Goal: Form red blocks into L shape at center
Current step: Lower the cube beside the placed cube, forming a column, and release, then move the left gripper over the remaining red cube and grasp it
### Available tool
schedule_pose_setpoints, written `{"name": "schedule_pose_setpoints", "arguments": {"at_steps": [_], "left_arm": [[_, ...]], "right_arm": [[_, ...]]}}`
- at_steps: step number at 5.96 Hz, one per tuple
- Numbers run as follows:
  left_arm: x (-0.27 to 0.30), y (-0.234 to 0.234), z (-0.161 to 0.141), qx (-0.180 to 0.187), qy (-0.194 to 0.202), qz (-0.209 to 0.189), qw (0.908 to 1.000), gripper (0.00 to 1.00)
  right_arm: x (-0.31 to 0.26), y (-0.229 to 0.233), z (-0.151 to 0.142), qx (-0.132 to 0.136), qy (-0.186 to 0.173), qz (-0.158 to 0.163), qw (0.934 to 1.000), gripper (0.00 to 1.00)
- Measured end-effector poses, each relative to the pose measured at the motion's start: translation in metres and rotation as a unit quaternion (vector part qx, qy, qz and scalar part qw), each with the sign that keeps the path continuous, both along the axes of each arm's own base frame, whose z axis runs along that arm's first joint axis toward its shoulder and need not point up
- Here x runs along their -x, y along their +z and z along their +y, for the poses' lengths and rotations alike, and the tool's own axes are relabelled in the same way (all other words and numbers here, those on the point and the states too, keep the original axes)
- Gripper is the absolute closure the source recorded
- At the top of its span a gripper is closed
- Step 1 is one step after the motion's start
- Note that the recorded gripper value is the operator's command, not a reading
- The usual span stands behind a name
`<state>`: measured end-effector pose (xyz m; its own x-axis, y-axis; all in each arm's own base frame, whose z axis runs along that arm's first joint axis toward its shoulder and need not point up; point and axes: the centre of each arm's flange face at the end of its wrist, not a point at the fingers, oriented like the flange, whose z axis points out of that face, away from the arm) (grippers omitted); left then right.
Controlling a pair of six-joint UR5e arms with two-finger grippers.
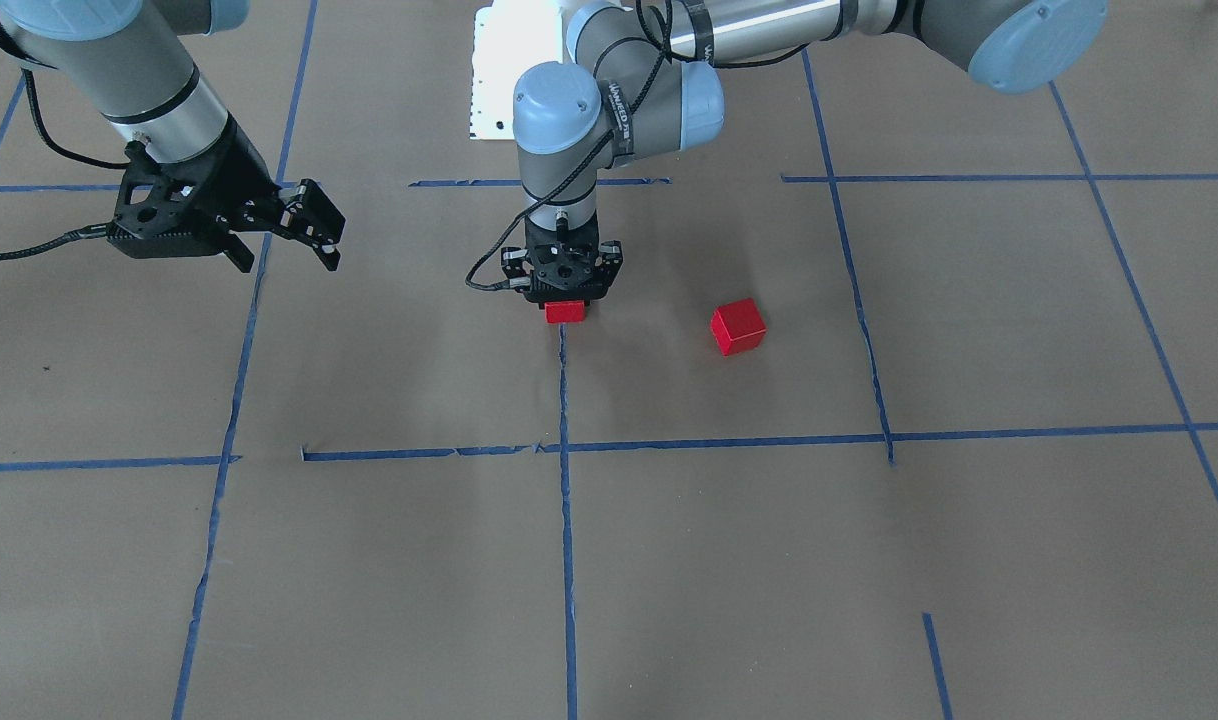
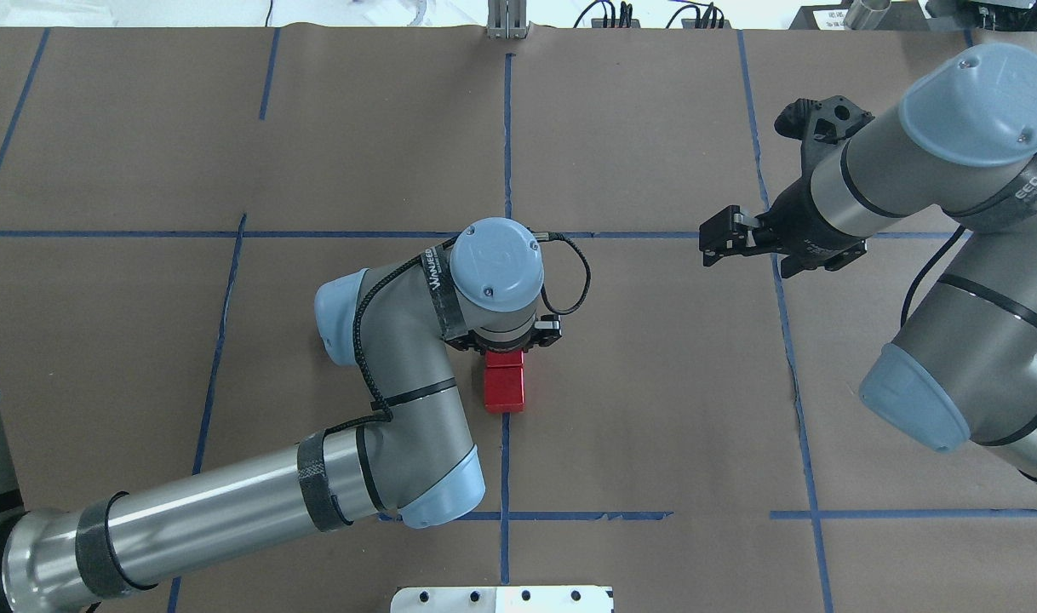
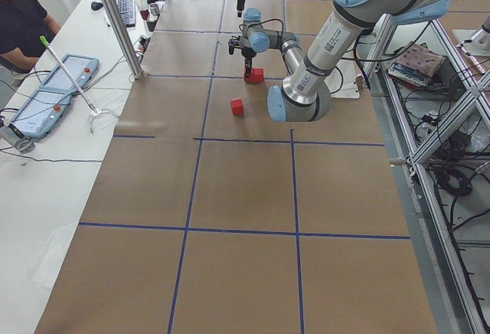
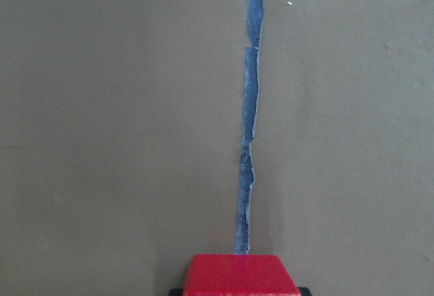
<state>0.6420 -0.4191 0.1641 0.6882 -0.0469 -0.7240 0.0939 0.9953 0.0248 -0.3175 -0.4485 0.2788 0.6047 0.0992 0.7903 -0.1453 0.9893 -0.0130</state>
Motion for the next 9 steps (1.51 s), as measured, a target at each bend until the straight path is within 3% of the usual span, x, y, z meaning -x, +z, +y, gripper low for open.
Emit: {"name": "schedule_pose_setpoints", "arguments": {"at_steps": [4, 7, 9], "left_arm": [[-0.002, 0.003, 0.004, -0.002, 0.005, -0.001, 1.0, 0.04], [0.005, -0.013, 0.012, -0.01, 0.007, 0.016, 0.9998, 0.01], [0.048, -0.02, -0.018, -0.017, -0.022, 0.03, 0.9992, 0.02]], "right_arm": [[0.001, -0.001, 0.001, 0.001, -0.001, -0.001, 1.0, 0.0], [0.001, -0.003, 0.001, 0.003, -0.003, -0.004, 1.0, 0.0], [0.001, -0.003, 0.001, 0.003, -0.003, -0.005, 1.0, 0.0]]}}
